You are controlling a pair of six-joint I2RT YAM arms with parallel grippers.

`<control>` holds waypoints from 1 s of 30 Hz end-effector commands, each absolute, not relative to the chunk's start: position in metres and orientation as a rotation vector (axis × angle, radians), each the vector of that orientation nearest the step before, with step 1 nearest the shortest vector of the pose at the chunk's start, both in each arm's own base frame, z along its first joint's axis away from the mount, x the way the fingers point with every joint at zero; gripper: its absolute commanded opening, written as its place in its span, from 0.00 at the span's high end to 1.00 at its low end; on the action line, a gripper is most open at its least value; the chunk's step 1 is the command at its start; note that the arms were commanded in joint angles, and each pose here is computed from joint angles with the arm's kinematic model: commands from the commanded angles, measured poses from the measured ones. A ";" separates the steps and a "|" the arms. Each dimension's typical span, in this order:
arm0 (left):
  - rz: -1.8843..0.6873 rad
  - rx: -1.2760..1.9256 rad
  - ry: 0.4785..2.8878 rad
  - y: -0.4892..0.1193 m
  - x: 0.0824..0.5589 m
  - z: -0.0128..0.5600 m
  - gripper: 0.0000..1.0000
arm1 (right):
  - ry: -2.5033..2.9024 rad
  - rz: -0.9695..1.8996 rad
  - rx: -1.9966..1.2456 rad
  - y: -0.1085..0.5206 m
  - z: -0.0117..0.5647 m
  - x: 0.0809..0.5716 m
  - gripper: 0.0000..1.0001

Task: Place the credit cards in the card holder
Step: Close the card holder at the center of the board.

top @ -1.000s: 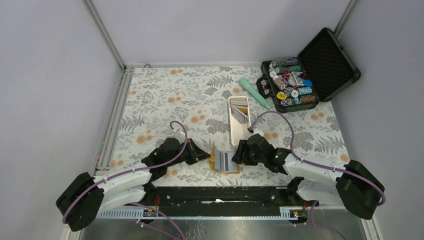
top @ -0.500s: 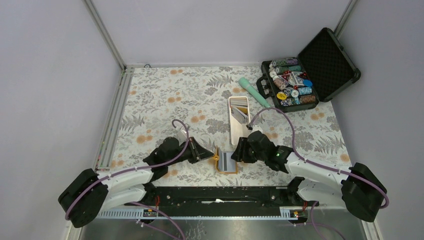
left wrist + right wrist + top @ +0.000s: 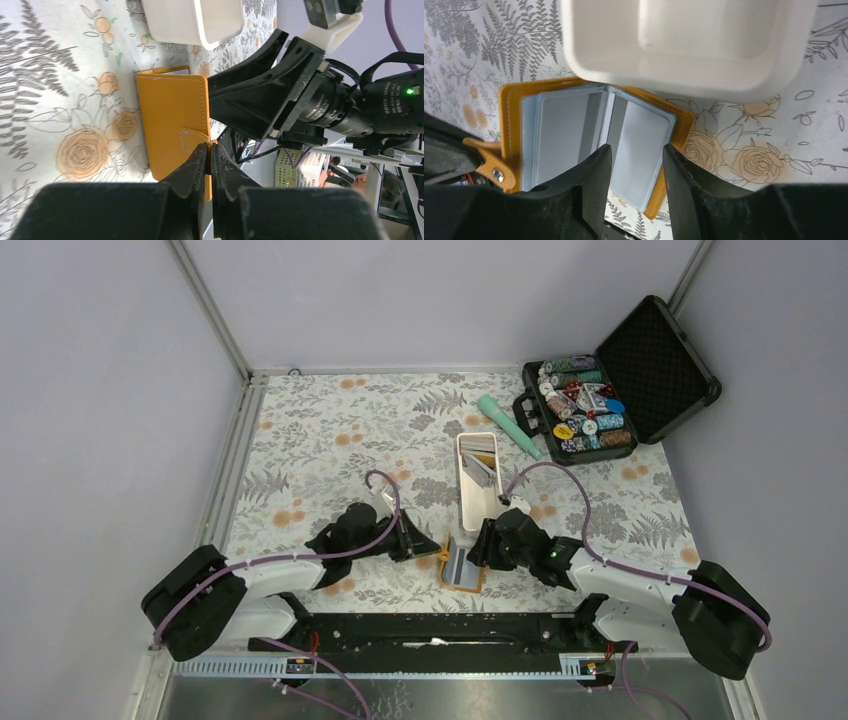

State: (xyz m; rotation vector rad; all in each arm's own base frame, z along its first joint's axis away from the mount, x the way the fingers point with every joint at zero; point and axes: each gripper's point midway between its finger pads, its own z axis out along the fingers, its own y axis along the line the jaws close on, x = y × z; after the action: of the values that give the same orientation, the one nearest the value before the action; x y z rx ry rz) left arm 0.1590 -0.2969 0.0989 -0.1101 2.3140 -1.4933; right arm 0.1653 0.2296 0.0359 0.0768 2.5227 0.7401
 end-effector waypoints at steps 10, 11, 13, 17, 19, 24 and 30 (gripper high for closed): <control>-1.524 0.091 2.227 -0.325 0.166 0.139 0.99 | 2.532 0.638 0.176 0.202 0.022 0.158 0.48; -1.512 0.107 2.236 -0.326 0.166 0.139 0.99 | 2.524 0.633 0.186 0.200 0.023 0.159 0.47; -1.491 0.134 2.252 -0.329 0.165 0.139 0.99 | 2.505 0.634 0.200 0.197 0.024 0.159 0.46; -1.473 0.154 2.279 -0.333 0.164 0.134 0.99 | 2.493 0.651 0.204 0.197 0.027 0.159 0.47; -1.463 0.159 2.286 -0.334 0.163 0.132 1.00 | 2.500 0.601 0.211 0.191 0.026 0.160 0.47; -1.413 0.143 2.285 -0.331 0.168 0.131 1.00 | 2.448 0.537 0.242 0.174 0.034 0.164 0.45; -1.374 0.158 2.294 -0.328 0.169 0.132 0.99 | 2.411 0.573 0.255 0.173 0.044 0.164 0.42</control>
State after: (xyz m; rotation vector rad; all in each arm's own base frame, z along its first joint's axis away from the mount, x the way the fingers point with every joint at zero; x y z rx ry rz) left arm 0.1582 -0.3180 0.1018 0.1068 2.3979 -1.3526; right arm 0.1589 0.1794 0.0389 0.2122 2.4438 0.6032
